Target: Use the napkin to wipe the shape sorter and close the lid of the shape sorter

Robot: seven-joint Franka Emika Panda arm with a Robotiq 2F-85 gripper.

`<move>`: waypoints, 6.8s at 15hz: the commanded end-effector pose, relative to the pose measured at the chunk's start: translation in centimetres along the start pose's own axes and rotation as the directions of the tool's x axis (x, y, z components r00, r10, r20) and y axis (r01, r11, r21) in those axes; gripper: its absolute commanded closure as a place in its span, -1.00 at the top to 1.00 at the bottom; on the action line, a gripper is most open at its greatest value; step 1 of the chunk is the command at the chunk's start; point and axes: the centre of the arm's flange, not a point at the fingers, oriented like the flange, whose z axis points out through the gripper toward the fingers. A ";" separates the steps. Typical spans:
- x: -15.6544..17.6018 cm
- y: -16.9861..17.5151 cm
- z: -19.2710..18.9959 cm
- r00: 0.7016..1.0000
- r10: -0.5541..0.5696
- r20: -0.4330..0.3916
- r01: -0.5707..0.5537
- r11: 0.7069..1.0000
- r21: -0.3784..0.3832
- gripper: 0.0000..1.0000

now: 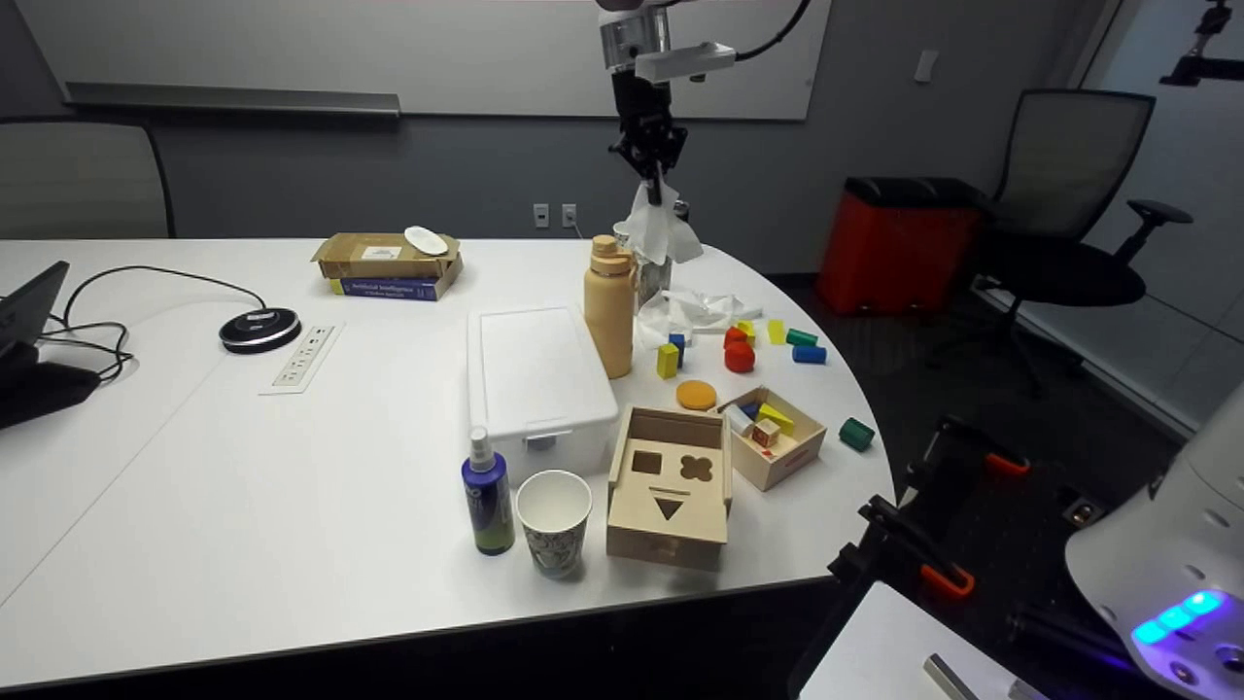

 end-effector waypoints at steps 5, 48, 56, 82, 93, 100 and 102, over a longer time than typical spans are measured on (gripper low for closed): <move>-5.5 -4.0 0.0 0.994 -0.059 0.087 0.059 0.998 0.004 -0.96; -16.8 -21.2 24.1 0.735 -0.610 0.296 0.657 0.749 -0.089 -0.99; -17.9 -22.9 23.9 0.704 -0.664 0.253 0.688 0.726 -0.005 -0.99; -18.7 -23.0 23.0 0.632 -0.759 0.159 0.775 0.622 -0.114 -0.99; -18.9 -20.5 12.2 0.753 -0.643 0.139 0.655 0.752 -0.071 -0.99; -13.1 -7.5 4.6 0.933 -0.356 -0.046 0.348 0.929 -0.127 -0.99; -10.4 -1.6 4.2 0.961 -0.257 -0.099 0.245 0.962 -0.123 -0.99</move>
